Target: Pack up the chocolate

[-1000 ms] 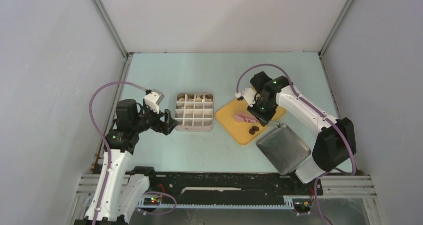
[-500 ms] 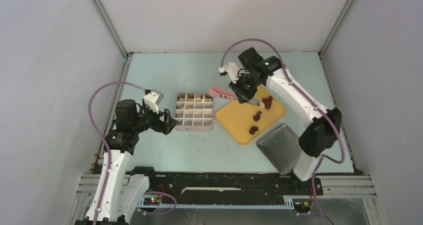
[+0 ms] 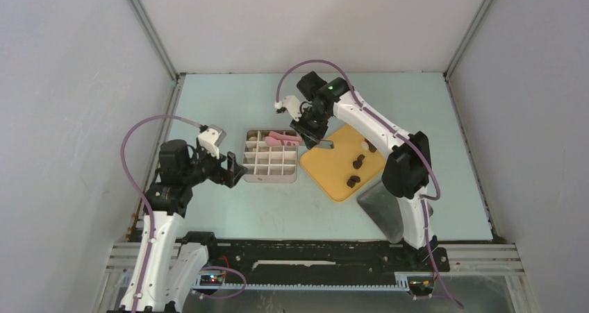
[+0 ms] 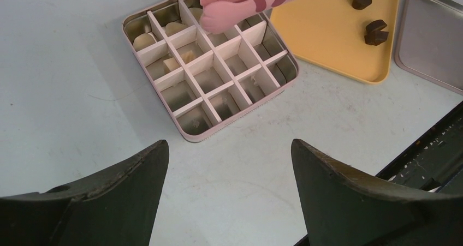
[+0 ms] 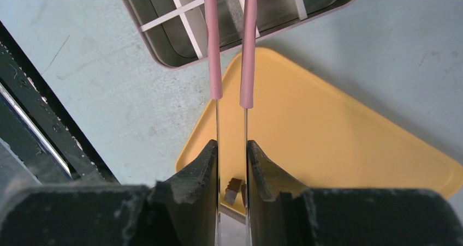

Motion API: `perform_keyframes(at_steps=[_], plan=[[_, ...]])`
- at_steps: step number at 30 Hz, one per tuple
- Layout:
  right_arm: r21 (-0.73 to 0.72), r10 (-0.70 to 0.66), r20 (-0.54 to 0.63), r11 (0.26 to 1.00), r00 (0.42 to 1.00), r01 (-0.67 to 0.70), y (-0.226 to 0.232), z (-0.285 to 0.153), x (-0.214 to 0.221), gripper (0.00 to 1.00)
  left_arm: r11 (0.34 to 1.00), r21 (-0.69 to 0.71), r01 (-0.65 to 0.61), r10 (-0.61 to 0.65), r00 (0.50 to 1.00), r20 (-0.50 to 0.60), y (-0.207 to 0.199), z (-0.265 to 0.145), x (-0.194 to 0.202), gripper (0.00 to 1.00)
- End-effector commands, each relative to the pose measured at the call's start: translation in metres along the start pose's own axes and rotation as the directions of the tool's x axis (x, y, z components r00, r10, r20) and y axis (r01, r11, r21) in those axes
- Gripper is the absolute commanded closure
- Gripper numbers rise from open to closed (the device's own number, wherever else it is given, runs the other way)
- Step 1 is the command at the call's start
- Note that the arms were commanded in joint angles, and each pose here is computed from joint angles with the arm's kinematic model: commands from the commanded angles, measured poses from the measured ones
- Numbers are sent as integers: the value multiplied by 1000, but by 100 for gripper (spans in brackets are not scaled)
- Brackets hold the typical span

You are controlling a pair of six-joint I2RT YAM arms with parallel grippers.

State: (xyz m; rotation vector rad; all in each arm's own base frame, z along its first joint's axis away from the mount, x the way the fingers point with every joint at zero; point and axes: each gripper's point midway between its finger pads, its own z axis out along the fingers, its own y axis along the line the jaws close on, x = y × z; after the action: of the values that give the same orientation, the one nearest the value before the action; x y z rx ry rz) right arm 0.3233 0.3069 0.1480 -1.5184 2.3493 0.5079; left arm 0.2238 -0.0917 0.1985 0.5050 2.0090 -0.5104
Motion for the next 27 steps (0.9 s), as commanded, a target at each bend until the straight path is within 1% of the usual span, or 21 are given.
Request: perform_keyframes(at_steps=[1, 7, 13, 18, 22, 27], plan=[[-16, -13, 17, 1000, 1000, 14, 3, -5, -10, 80, 1000, 3, 5, -5, 1000, 14, 1, 1, 1, 14], [-10, -8, -15, 1000, 1000, 8, 1, -1, -1, 78, 1000, 3, 8, -8, 1000, 9, 1, 2, 1, 14], [-8, -3, -27, 1000, 1000, 3, 0, 3, 4, 67, 1000, 4, 9, -9, 1000, 7, 2, 2, 1, 14], [-2, 3, -15, 1000, 1000, -3, -1, 1, 2, 66, 1000, 5, 8, -8, 1000, 7, 1, 2, 1, 14], [17, 2, 24, 1000, 1000, -3, -2, -14, -5, 67, 1000, 5, 8, -8, 1000, 8, 1, 2, 1, 14], [51, 5, 93, 999, 996, -10, -3, -46, -12, 67, 1000, 11, 9, -9, 1000, 6, 1, 3, 2, 14]])
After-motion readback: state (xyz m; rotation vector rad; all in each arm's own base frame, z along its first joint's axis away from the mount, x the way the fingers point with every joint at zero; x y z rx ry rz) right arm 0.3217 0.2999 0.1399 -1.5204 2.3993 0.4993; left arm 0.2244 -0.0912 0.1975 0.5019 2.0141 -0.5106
